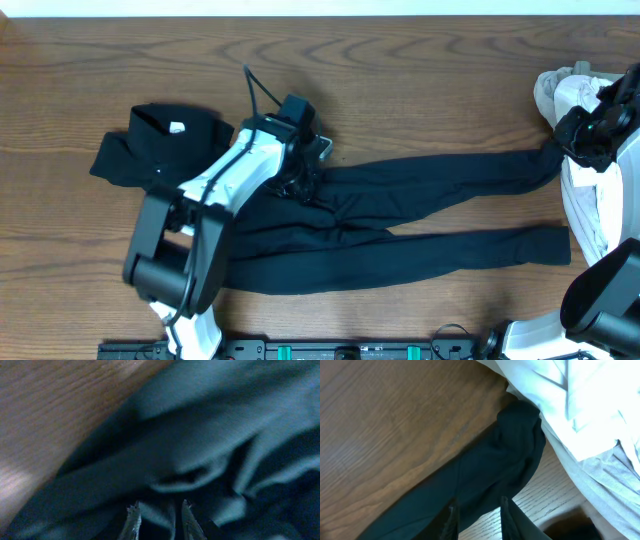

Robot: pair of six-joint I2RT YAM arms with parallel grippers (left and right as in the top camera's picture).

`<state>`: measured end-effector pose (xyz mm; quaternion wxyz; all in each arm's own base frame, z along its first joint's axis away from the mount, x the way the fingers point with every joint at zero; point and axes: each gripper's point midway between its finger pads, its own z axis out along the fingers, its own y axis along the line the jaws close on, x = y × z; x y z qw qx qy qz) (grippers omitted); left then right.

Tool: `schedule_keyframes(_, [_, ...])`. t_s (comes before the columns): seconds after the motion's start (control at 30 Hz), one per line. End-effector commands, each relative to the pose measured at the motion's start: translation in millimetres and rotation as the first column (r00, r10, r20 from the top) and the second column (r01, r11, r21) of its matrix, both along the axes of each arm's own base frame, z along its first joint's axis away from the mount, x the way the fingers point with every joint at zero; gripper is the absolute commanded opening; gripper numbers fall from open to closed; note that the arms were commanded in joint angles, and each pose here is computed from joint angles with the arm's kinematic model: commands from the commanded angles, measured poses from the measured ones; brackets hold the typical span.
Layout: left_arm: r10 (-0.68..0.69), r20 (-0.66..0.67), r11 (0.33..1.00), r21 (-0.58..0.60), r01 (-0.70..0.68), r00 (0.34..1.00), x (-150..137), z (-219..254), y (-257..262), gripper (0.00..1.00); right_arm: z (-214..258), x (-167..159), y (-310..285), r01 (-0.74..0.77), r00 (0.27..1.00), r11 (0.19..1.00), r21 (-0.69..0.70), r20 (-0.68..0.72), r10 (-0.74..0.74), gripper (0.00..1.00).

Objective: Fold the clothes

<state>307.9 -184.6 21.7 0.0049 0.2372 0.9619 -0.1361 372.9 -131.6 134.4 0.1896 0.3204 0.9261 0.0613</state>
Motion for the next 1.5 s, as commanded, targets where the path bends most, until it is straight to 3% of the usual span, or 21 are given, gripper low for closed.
schedule_keyframes(0.0, [-0.025, -0.023, 0.998, 0.059, 0.026, 0.999, -1.1, -25.3, 8.5, 0.29, -1.3, 1.3, 3.8, -0.026, 1.000, 1.000, 0.003, -0.004, 0.026, 0.25])
schedule_keyframes(0.13, [-0.003, 0.024, 0.983, 0.182, -0.001, 1.000, 15.3, -54.4, 26.0, 0.22, -1.3, 1.4, 3.7, -0.024, 1.000, 1.000, 0.004, -0.003, 0.024, 0.22])
schedule_keyframes(0.3, [0.123, 0.217, 0.946, 0.270, -0.180, 0.968, 62.8, -60.1, 48.6, 0.13, -1.4, 1.2, 3.8, -0.024, 1.000, 1.000, 0.004, -0.004, 0.024, 0.22])
schedule_keyframes(0.53, [0.342, 0.462, 0.905, 0.073, -0.419, 0.818, 156.6, -21.0, 73.3, 0.12, -1.0, 2.1, 3.6, -0.024, 1.000, 1.000, 0.003, 0.000, 0.024, 0.20])
schedule_keyframes(0.67, [0.398, 0.493, 0.897, -0.033, -0.440, 0.774, 186.1, 0.3, 81.7, 0.14, -1.1, 3.6, 8.0, -0.036, 0.999, 0.999, 0.002, -0.001, 0.036, 0.21])
schedule_keyframes(0.77, [0.413, 0.520, 0.890, -0.054, -0.454, 0.748, 199.7, 13.7, 89.2, 0.17, -2.9, 6.7, 17.0, -0.065, 0.998, 0.998, 0.000, -0.003, 0.065, 0.27])
schedule_keyframes(0.8, [0.416, 0.521, 0.888, -0.055, -0.456, 0.745, 201.8, 17.4, 90.6, 0.24, -4.4, 8.5, 20.5, -0.081, 0.997, 0.997, -0.001, -0.005, 0.081, 0.29])
schedule_keyframes(0.9, [0.407, 0.510, 0.891, -0.039, -0.452, 0.758, 202.3, 26.3, 91.0, 0.43, -12.0, 16.2, 34.4, -0.161, 0.987, 0.987, -0.006, -0.009, 0.161, 0.36])
schedule_keyframes(1.03, [0.399, 0.465, 0.892, 0.001, -0.451, 0.791, 190.0, 35.3, 91.7, 0.56, -31.2, 26.4, 74.5, -0.418, 0.908, 0.908, 0.020, -0.005, 0.418, 0.44])
schedule_keyframes(1.13, [0.393, 0.415, 0.892, 0.044, -0.450, 0.821, 171.3, 37.8, 95.1, 0.59, -59.1, 28.3, 89.0, -0.452, 0.888, 0.891, 0.036, -0.074, 0.454, 0.49])
schedule_keyframes(1.4, [0.400, 0.157, 0.885, 0.188, -0.425, 0.903, 96.5, 24.5, 102.2, 0.60, -113.2, 39.8, 100.8, -0.395, 0.904, 0.914, 0.091, -0.138, 0.404, 0.48])
schedule_keyframes(1.47, [0.400, 0.092, 0.888, 0.209, -0.410, 0.912, 79.2, 19.7, 101.9, 0.60, -119.3, 45.1, 94.5, -0.351, 0.923, 0.934, 0.068, -0.144, 0.357, 0.43])
